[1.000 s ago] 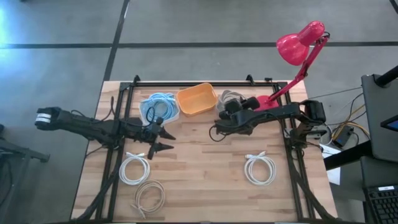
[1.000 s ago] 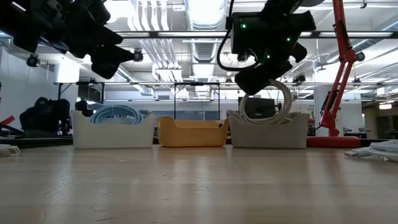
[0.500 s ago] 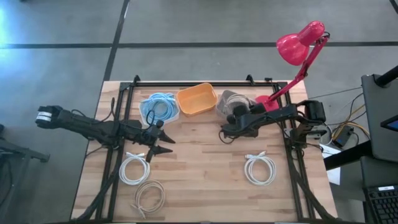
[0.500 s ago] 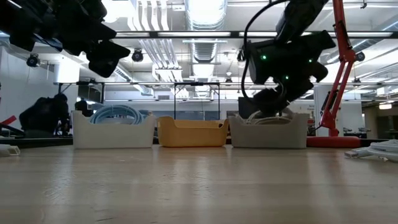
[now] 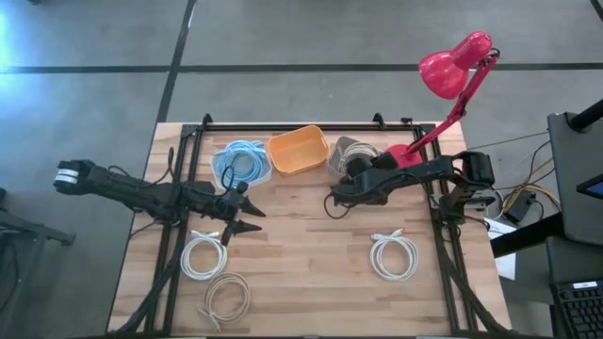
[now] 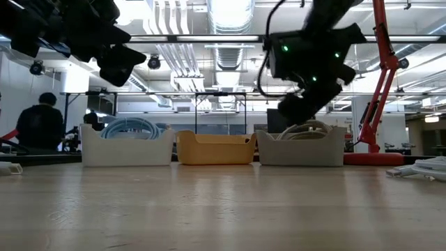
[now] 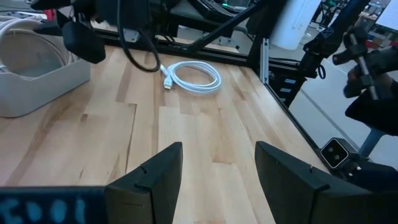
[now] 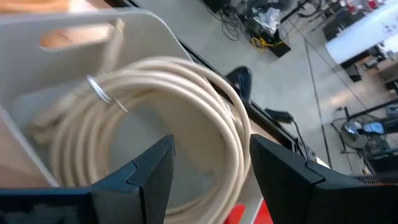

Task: Pick & Place USB Port
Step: Put the brown charger cable into the gray bin

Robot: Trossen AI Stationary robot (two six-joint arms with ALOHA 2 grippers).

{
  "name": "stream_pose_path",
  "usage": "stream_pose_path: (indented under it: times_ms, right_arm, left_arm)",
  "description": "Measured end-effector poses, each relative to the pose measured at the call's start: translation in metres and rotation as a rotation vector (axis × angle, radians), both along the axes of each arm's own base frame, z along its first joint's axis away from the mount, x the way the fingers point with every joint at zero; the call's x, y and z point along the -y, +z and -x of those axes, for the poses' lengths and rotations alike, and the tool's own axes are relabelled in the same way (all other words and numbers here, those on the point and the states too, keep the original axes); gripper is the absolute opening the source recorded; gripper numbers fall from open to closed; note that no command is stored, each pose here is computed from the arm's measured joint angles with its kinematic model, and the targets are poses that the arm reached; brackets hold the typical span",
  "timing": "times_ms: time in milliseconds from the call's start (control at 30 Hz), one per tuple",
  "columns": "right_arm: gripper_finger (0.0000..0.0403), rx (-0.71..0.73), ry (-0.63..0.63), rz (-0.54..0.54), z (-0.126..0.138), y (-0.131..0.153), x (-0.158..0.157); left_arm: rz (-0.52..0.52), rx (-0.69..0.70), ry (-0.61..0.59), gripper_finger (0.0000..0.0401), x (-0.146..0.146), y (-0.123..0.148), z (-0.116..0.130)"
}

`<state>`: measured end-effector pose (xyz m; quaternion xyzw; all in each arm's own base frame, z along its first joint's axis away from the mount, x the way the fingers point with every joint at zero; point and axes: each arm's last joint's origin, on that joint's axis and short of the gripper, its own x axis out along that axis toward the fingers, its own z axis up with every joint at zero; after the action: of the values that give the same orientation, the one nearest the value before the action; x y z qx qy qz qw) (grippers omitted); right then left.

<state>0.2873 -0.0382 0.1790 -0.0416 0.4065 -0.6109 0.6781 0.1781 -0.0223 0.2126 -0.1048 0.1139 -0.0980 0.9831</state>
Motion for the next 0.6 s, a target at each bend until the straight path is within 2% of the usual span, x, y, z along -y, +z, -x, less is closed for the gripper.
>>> stream_pose_path:
  times_ms: [300,500,600]
  right_arm:
    - [0.0206,0.037,0.124,-0.025,-0.028,0.036,-0.015]
    - [0.0205,0.017,0.286,-0.032,-0.041,0.059,-0.047]
    - [0.0205,0.0,0.377,-0.058,-0.044,0.067,-0.065]
  left_arm:
    - [-0.001,0.004,-0.024,0.0206,0.004,0.001,0.0]
    - [-0.032,0.008,-0.079,0.0191,0.016,0.005,0.001]
    - [-0.059,-0.056,-0.072,0.0177,0.023,0.011,0.002]
